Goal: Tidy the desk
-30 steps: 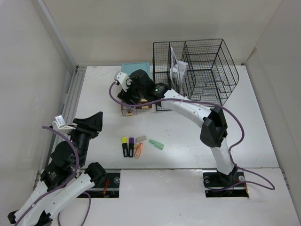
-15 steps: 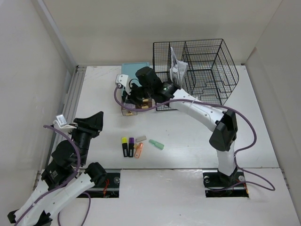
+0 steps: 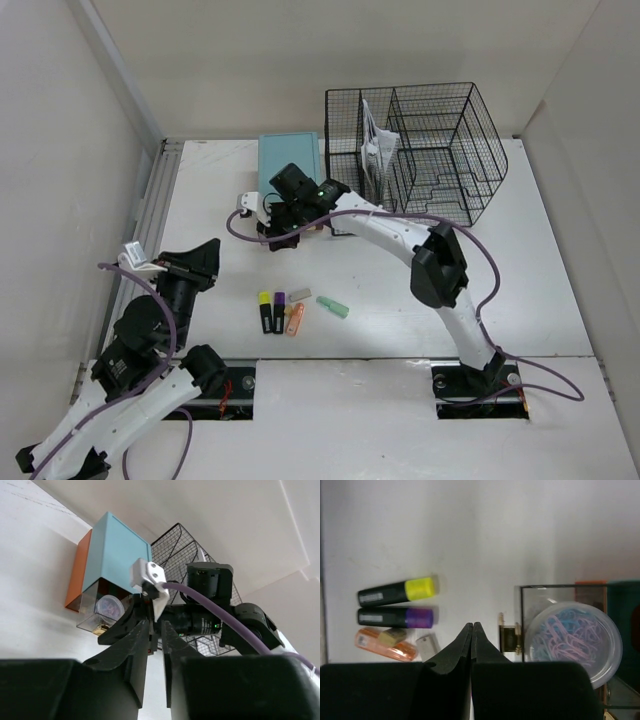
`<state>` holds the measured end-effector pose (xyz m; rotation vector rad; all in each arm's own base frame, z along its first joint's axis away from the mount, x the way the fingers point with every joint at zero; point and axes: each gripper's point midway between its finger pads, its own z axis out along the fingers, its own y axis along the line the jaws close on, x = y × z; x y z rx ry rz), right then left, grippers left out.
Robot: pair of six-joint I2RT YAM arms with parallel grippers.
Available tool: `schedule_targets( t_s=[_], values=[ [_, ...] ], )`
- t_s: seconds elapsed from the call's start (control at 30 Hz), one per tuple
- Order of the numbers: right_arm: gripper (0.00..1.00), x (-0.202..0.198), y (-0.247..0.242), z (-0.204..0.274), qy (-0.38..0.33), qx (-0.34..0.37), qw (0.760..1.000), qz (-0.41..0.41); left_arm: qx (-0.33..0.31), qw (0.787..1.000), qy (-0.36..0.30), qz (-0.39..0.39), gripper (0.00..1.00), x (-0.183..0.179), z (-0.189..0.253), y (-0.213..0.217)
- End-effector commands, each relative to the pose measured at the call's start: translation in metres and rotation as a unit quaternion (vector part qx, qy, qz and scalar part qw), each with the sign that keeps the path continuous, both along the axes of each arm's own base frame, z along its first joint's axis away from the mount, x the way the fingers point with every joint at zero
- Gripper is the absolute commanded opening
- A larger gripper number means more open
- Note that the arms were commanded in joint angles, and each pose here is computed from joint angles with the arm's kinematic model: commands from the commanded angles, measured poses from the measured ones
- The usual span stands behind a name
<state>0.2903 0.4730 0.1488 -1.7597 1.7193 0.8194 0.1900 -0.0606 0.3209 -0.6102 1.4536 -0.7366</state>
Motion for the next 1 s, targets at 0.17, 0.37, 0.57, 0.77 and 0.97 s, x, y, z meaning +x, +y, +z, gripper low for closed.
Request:
schedule_targets(
  t_s=[0.17,0.37,0.57,0.77,0.97],
  values=[
    [0.0,0.086,-0.002,0.025,-0.115,0.009,0.969,-0.219,0.002,0.998,0.019,-0.058,0.0,0.011,-0.031,-0.039],
    [0.0,0.118,-0.014,0.017,-0.169,-0.012,0.936,-0.31,0.009,0.994,0.05,-0.097,0.15,0.021,-0.084,-0.07],
    [0.0,0.131,-0.023,0.015,-0.191,-0.021,0.918,-0.346,0.002,0.993,0.035,-0.108,0.69,0.022,-0.099,-0.076],
    [0.0,0.11,-0.033,0.06,-0.185,0.016,0.925,-0.33,-0.028,0.993,0.021,-0.115,0.41,0.031,-0.117,-0.09],
    [0.0,0.118,-0.083,0.143,-0.271,0.069,0.876,-0.394,-0.055,0.99,0.037,-0.124,0.0,0.054,-0.134,-0.108]
  ],
)
